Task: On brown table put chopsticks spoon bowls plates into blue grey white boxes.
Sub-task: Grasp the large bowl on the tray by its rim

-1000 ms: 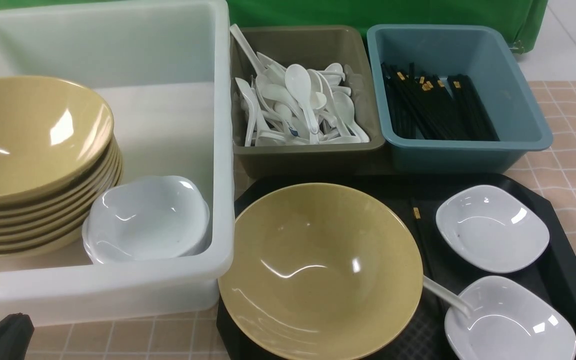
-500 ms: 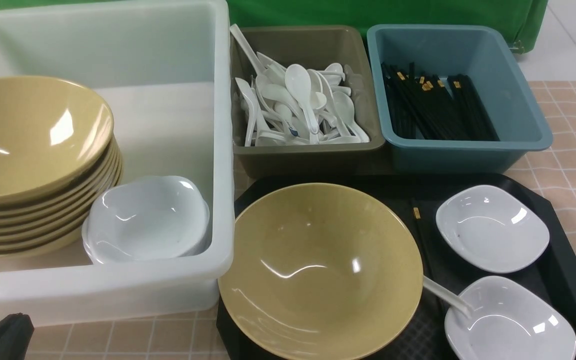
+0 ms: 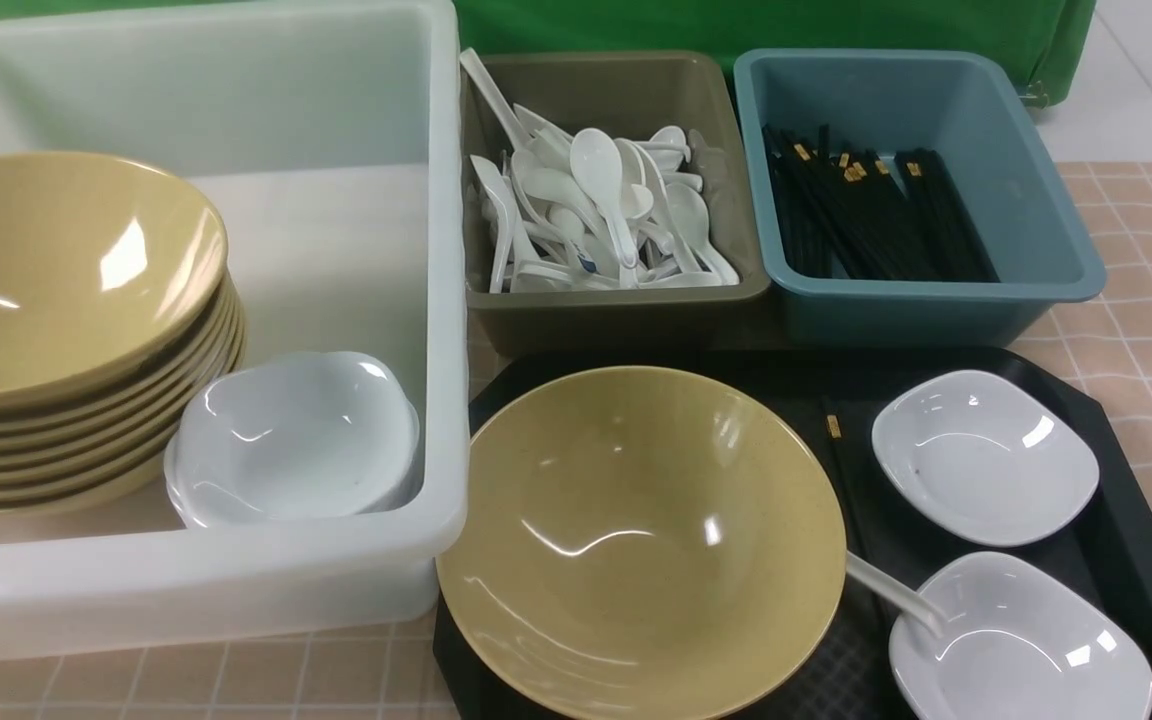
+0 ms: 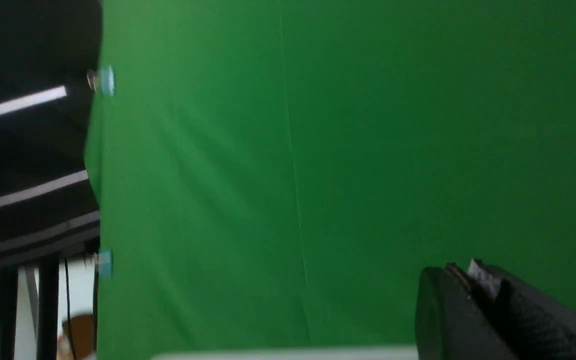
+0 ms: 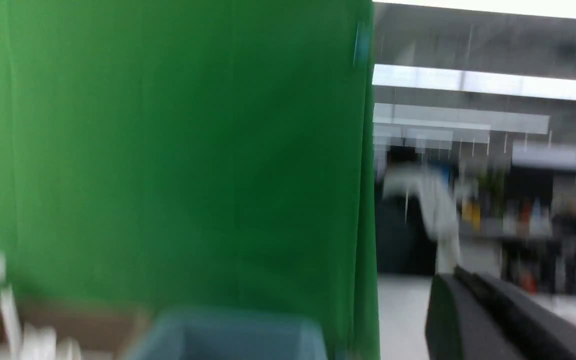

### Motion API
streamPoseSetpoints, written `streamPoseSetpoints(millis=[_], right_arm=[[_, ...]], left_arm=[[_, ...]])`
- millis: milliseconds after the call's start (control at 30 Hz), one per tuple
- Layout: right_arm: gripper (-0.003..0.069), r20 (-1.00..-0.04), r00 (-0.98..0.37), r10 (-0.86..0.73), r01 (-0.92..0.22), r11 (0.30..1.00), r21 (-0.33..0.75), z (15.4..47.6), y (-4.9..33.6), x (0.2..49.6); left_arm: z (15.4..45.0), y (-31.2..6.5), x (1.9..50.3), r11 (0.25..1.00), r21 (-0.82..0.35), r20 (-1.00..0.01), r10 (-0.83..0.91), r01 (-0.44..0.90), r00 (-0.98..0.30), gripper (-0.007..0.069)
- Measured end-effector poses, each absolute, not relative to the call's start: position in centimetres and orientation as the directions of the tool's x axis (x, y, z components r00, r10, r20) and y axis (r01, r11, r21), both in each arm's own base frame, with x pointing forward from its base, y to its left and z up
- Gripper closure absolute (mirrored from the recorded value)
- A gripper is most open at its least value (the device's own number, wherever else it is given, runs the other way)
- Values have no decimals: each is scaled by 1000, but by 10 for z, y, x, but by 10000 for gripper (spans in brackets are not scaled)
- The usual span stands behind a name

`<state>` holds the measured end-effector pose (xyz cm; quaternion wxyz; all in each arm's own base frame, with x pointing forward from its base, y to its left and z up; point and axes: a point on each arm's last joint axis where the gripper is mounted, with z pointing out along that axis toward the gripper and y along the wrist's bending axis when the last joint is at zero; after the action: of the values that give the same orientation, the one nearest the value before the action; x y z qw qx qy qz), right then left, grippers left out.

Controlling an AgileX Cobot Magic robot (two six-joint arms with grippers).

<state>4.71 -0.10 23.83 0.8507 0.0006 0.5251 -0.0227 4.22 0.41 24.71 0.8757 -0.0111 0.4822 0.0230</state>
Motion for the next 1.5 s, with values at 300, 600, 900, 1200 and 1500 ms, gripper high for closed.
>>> streamPoseSetpoints(millis=[300, 600, 900, 1200, 1500], right_arm=[[621, -676, 638, 368, -243, 930, 278, 260, 0, 32], [621, -659, 660, 362, -244, 932, 268, 307, 0, 25], [621, -921, 388, 30, 19, 999, 41, 379, -2, 53], [620, -868, -493, -55, -22, 998, -51, 303, -1, 110], [616, -676, -666, -315, -402, 915, -31, 271, 37, 129]], left_arm=[[277, 8, 11, 996, -91, -497, -40, -7, 867, 621], [363, 4, -10, 995, -80, -562, -89, 53, 823, 621], [409, -1, 60, 985, -158, -920, -174, 72, 353, 621], [353, -28, 150, 950, -270, -846, -155, 159, -510, 621], [342, -97, 212, 654, -538, -644, 88, 531, -760, 621]])
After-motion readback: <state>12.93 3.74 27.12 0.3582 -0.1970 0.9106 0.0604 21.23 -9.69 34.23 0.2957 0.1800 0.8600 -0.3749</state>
